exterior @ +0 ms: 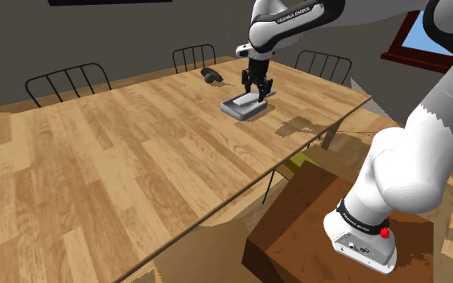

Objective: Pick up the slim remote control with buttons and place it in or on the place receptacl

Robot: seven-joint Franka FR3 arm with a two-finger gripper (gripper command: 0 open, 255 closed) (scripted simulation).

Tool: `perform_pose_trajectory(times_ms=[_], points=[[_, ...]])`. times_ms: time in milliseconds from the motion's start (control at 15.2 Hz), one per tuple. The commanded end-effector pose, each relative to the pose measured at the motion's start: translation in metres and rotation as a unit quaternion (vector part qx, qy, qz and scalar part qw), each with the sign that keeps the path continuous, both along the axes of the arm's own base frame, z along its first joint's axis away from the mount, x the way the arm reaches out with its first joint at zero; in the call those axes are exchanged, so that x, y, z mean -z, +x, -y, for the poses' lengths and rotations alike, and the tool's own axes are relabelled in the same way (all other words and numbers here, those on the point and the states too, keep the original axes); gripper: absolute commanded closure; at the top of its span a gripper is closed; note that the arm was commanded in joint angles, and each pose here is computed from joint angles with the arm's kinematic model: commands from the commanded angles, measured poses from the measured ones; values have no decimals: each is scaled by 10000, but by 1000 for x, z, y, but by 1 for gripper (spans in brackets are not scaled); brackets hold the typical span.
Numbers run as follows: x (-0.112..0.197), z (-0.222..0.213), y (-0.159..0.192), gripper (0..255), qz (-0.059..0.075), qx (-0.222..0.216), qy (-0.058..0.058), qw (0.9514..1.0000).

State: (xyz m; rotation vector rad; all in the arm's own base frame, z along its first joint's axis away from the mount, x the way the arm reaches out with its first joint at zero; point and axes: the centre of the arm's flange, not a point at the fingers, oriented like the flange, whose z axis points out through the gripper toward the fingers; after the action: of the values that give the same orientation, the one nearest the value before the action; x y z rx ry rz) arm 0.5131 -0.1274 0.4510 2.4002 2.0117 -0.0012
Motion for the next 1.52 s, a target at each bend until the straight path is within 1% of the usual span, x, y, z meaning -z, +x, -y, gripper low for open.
perform_pose_trajectory(times_ms=[0, 594, 1452], points=[[1, 18, 20, 255, 4, -8, -5, 10000], [0, 95, 109, 255, 4, -8, -5, 10000], [69, 95, 109, 255, 4, -8, -5, 10000]])
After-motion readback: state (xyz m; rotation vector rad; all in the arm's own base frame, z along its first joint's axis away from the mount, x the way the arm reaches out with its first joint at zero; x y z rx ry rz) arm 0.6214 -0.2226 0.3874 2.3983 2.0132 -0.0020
